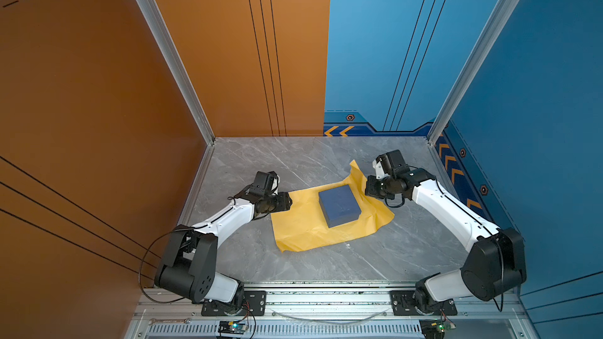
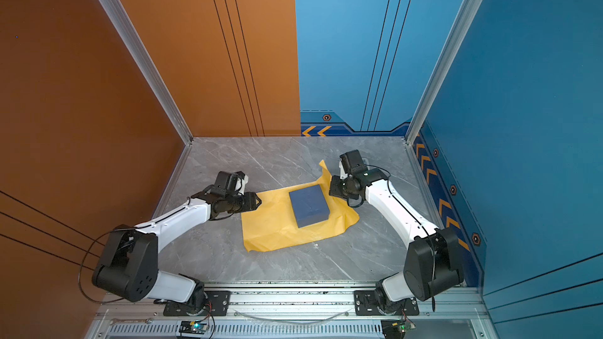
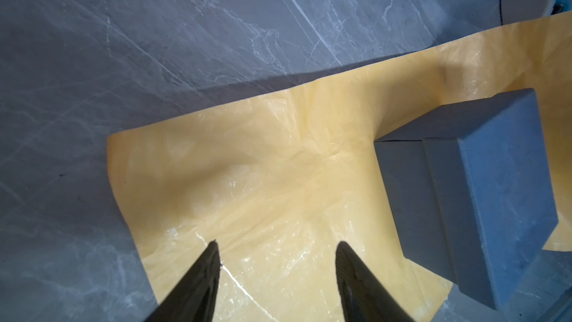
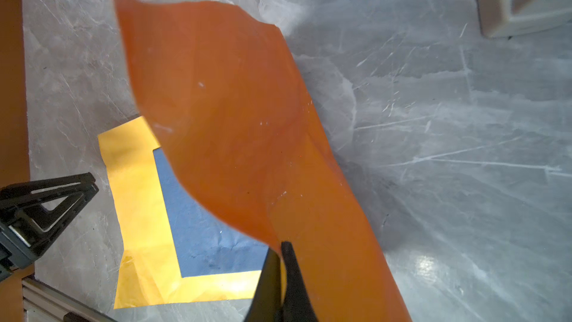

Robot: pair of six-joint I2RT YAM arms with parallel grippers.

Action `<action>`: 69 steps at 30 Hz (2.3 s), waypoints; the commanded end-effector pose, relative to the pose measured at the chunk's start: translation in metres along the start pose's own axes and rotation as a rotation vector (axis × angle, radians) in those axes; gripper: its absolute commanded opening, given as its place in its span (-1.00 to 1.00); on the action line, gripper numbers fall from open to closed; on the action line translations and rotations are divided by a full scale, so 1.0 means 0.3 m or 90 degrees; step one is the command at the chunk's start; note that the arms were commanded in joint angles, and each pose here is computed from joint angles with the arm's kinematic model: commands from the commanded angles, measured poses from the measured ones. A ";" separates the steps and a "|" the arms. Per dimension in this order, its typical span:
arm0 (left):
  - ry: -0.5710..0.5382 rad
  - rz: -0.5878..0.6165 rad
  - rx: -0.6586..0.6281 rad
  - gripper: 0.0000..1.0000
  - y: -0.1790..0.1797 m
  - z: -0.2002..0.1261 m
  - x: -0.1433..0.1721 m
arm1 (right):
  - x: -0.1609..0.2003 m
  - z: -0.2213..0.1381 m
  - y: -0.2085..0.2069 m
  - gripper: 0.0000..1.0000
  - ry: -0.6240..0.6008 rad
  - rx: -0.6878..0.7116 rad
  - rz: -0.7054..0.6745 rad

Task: Wrap a gift box in wrapping paper
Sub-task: First fold the wrapping paper around the gift box.

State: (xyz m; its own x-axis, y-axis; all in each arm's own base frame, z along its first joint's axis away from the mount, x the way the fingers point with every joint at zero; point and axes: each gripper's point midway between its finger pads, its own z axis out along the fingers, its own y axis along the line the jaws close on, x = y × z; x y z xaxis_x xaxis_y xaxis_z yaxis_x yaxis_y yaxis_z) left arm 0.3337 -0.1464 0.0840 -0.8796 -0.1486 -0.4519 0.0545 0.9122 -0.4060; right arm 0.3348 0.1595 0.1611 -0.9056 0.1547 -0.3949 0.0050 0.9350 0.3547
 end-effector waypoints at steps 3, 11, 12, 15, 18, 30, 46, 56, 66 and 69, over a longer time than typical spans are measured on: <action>0.007 0.003 0.046 0.22 -0.064 0.003 0.013 | 0.012 -0.006 0.018 -1.00 -0.006 0.070 0.006; -0.033 -0.004 0.138 0.22 -0.169 -0.001 -0.027 | 0.066 0.055 0.184 -1.00 0.020 0.017 -0.015; -0.035 -0.005 0.147 0.22 -0.179 -0.001 -0.027 | 0.074 0.067 0.198 -1.00 0.024 0.012 -0.014; -0.042 -0.002 0.172 0.23 -0.212 -0.004 -0.029 | 0.103 0.103 0.244 -1.00 0.038 -0.002 -0.013; -0.051 0.001 0.206 0.23 -0.251 -0.011 -0.029 | 0.126 0.133 0.274 -1.00 0.049 -0.005 -0.014; -0.085 -0.005 0.320 0.31 -0.382 -0.032 -0.041 | 0.202 0.249 0.337 -0.51 0.100 -0.048 -0.019; -0.046 -0.055 0.349 0.30 -0.485 0.114 -0.012 | 0.261 0.285 0.325 -0.14 0.132 -0.085 -0.003; -0.043 -0.066 0.371 0.28 -0.514 0.161 -0.002 | 0.271 0.292 0.323 -0.09 0.135 -0.085 -0.007; -0.006 -0.082 0.264 -0.14 -0.409 0.230 0.062 | 0.221 0.231 0.372 -0.04 0.102 -0.114 -0.032; 0.010 -0.074 0.237 -0.30 -0.383 0.245 0.084 | 0.178 0.170 0.386 0.03 0.077 -0.130 -0.042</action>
State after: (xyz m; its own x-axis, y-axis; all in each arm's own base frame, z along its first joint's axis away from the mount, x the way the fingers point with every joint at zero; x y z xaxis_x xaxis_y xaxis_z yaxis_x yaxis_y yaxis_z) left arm 0.3457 -0.2886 0.0824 -0.8765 -0.2730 -0.3966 0.1553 0.6194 -0.7696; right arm 0.3080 0.2937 0.1086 -0.9614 0.0611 -0.2681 -0.0798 0.8711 0.4846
